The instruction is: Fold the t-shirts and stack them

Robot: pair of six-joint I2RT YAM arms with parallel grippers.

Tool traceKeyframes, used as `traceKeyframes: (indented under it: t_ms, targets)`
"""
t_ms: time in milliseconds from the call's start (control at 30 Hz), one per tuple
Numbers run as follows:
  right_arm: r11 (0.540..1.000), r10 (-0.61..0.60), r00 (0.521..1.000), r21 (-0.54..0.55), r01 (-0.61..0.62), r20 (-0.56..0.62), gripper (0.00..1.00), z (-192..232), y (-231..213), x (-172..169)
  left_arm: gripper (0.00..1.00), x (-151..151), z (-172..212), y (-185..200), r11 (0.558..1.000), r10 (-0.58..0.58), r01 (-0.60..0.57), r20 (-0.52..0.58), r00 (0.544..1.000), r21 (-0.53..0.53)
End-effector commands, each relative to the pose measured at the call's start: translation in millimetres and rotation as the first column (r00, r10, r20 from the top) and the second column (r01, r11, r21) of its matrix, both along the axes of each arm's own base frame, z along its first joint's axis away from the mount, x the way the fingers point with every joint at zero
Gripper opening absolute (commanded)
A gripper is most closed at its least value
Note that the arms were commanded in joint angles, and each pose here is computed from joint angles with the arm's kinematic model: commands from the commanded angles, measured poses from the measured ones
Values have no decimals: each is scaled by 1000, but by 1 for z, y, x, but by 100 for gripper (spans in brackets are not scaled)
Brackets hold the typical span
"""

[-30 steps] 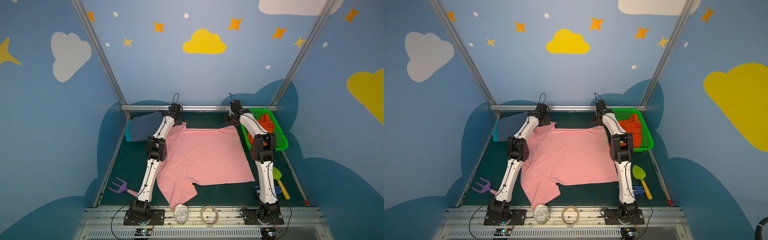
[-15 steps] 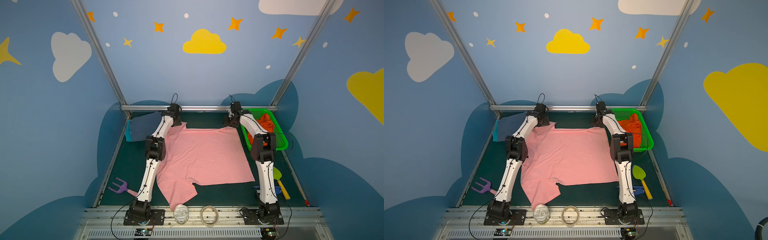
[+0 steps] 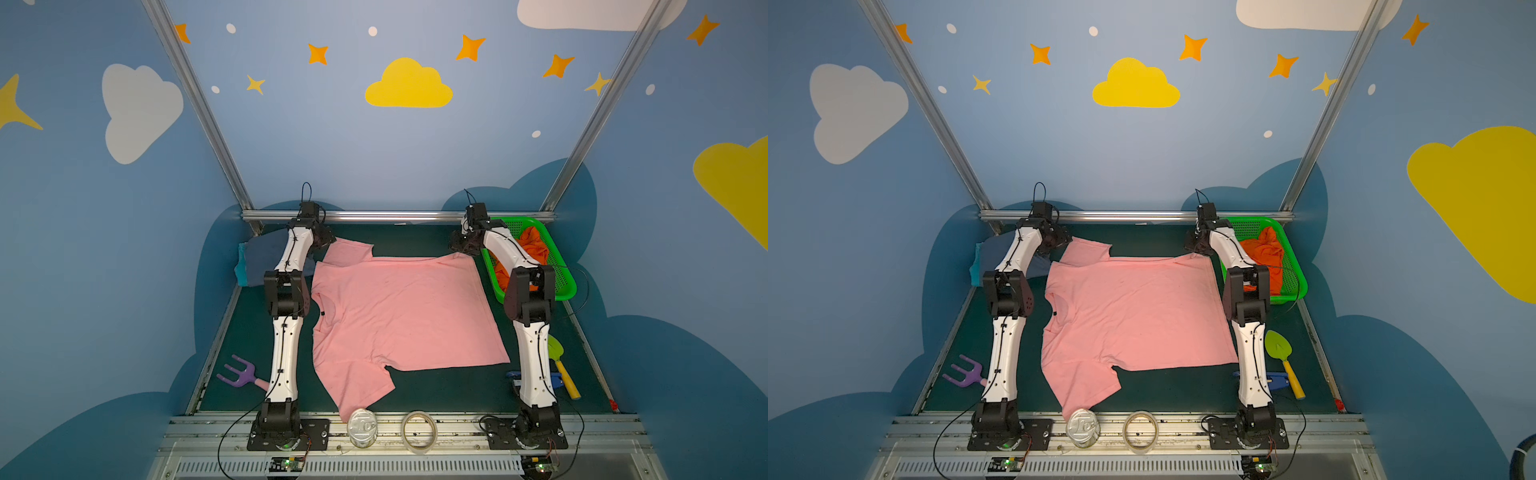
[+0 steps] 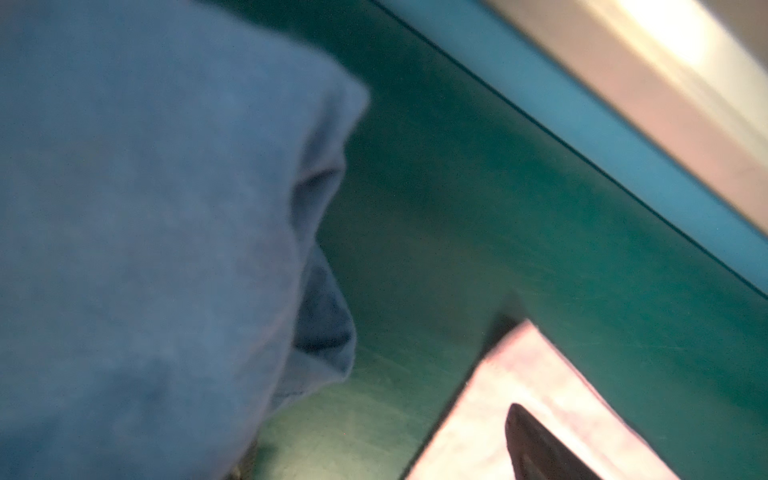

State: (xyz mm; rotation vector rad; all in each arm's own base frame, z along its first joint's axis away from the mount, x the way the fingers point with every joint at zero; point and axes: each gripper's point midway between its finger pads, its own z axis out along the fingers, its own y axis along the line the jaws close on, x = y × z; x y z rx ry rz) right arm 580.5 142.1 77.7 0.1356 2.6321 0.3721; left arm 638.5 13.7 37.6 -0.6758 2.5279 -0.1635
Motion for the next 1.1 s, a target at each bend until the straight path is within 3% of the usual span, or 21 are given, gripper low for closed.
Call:
traceKeyframes:
  t_ms: [0, 200, 500, 667, 800, 967, 1000, 1067]
  targets:
    - [1000, -9, 1000, 26, 8, 19, 57, 19, 0, -2, 93, -7, 12, -21, 998, -39, 38, -12, 999, -44]
    - [999, -27, 999, 21, 27, 28, 58, 20, -5, 2, 93, -6, 24, -48, 995, -96, 96, 6, 995, -10]
    - [999, -47, 999, 7, 46, 20, 59, 12, -15, 6, 91, -8, 55, -88, 971, -178, 169, 40, 983, 170]
    - [999, -46, 999, 11, 46, 22, 59, 9, -13, 9, 93, -6, 64, -120, 901, -274, 237, 52, 960, 364]
    - [999, -40, 999, 9, 40, 15, 60, 6, -12, 11, 94, -2, 56, -117, 878, -263, 223, 38, 964, 423]
    - [999, -38, 999, -12, 38, -4, 72, -3, -14, 13, 94, -3, 46, -97, 839, -223, 192, 0, 975, 509]
    - [999, -34, 999, -10, 34, -11, 85, -6, -13, 13, 94, -3, 43, -95, 835, -220, 193, -8, 975, 516]
    - [999, -34, 999, -3, 34, -27, 85, -12, -11, 15, 95, -5, 35, -91, 832, -213, 196, -26, 977, 519]
